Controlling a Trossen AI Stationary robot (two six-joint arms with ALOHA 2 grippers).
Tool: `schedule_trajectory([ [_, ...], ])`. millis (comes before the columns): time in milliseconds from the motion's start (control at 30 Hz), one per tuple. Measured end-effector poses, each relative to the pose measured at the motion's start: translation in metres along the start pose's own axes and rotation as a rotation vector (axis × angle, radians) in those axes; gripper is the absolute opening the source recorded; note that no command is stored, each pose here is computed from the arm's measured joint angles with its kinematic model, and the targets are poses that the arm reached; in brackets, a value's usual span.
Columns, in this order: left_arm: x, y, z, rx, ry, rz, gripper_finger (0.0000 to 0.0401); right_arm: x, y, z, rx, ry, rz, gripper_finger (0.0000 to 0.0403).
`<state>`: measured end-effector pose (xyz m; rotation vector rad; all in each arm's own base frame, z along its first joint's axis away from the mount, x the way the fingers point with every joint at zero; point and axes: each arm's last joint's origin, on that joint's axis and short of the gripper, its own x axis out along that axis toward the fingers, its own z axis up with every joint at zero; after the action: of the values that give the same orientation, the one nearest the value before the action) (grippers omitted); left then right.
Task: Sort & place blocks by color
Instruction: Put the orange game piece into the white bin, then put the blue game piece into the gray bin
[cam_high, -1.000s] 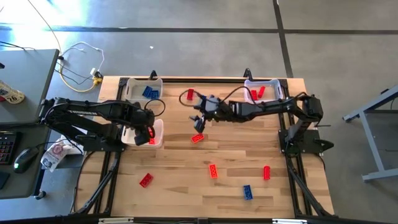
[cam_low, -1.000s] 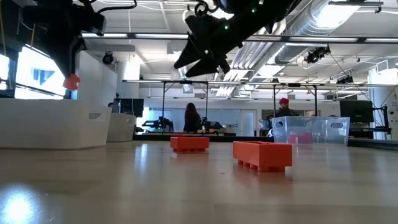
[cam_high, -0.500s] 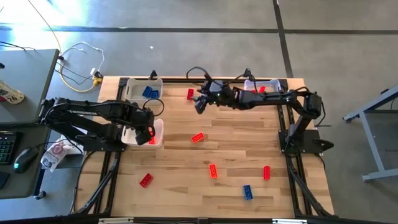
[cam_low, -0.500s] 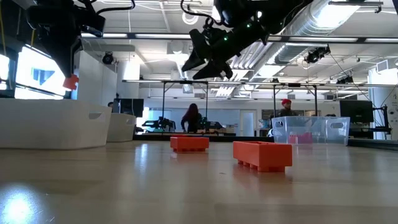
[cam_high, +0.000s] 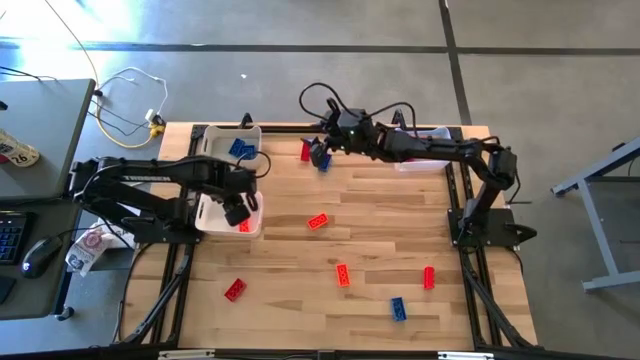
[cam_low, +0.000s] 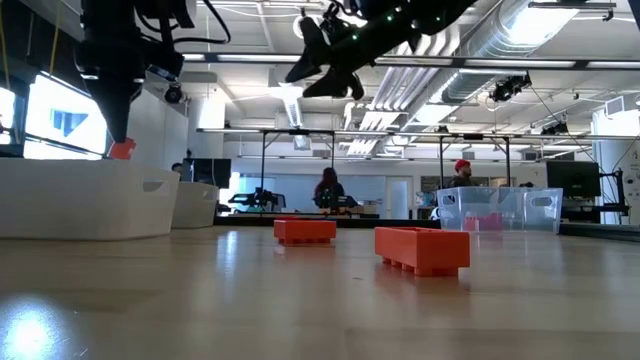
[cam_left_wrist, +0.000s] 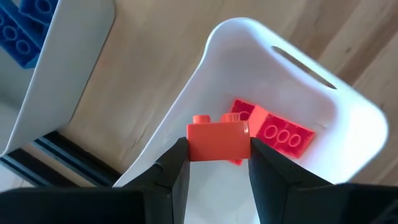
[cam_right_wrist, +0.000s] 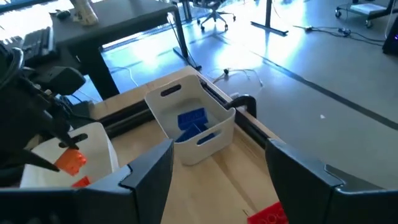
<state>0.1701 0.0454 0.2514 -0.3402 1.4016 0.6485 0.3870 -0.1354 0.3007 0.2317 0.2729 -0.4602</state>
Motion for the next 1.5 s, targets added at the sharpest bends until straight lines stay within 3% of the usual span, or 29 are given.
schedule_trajectory([
  [233,0.013,0.002,0.001,-0.020,0.083,-0.025,0.0111,0.007,-0.011,-0.001,0.010,0.023,-0.075,0.0241],
  [633,0.046,0.002,-0.018,-0.024,0.202,-0.022,0.0113,0.025,-0.021,-0.044,0.010,0.294,-0.139,0.0241],
  [800,0.046,0.002,-0.017,-0.026,0.186,-0.024,0.0126,0.035,-0.026,-0.061,0.090,0.363,-0.176,0.0241],
  [1233,0.046,0.002,-0.017,-0.025,0.179,-0.014,0.0206,0.044,-0.029,-0.080,0.315,0.420,-0.244,0.0241],
  [1500,0.043,0.001,-0.015,0.011,0.177,-0.039,0.0214,0.044,-0.032,-0.081,0.413,0.417,-0.280,0.0241],
])
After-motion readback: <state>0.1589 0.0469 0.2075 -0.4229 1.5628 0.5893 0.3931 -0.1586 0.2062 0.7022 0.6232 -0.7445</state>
